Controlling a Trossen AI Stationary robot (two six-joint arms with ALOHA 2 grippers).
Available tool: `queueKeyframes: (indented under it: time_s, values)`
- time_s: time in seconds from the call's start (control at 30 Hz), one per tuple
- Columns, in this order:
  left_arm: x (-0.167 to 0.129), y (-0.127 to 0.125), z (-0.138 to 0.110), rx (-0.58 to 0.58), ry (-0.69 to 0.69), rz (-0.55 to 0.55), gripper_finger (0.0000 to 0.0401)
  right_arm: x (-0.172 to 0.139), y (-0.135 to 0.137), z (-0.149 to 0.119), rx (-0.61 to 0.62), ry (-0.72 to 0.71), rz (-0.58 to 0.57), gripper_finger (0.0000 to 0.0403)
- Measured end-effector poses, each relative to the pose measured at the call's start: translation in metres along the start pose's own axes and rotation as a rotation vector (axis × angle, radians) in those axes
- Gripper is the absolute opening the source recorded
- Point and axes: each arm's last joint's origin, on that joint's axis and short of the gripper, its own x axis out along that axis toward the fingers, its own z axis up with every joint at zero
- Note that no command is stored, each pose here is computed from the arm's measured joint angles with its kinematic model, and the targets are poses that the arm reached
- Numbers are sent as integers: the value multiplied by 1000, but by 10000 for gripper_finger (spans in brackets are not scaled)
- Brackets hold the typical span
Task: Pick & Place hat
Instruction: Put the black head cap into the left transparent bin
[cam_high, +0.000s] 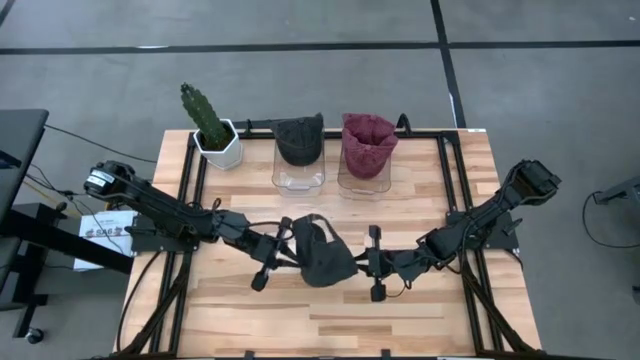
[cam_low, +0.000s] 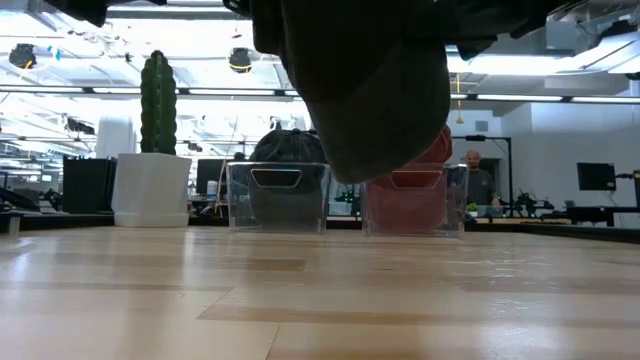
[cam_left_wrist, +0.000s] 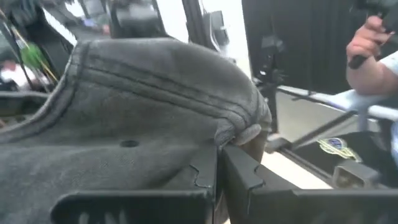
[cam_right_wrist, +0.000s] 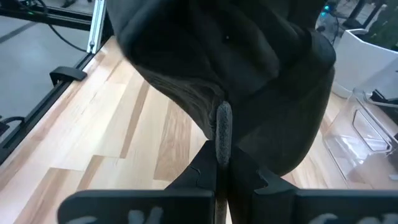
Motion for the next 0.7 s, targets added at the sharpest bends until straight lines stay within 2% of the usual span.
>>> queueKeyframes:
  time_s: [0.2, 0.33, 0.5, 0.7]
  values:
    - [-5, -1, -1, -118, 108, -29, 11, -4, 1, -1, -19, 21, 17, 1]
    - [-15, 1, 7, -211, 117, -29, 10, -12, 5, -1, -40, 38, 37, 1]
    - [-32, 1, 19, -303, 121, -86, 10, -18, 6, 3, -43, 27, 51, 1]
    - [-35, 3, 22, -330, 109, -110, 10, -15, 0, 6, -62, 12, 108, 2]
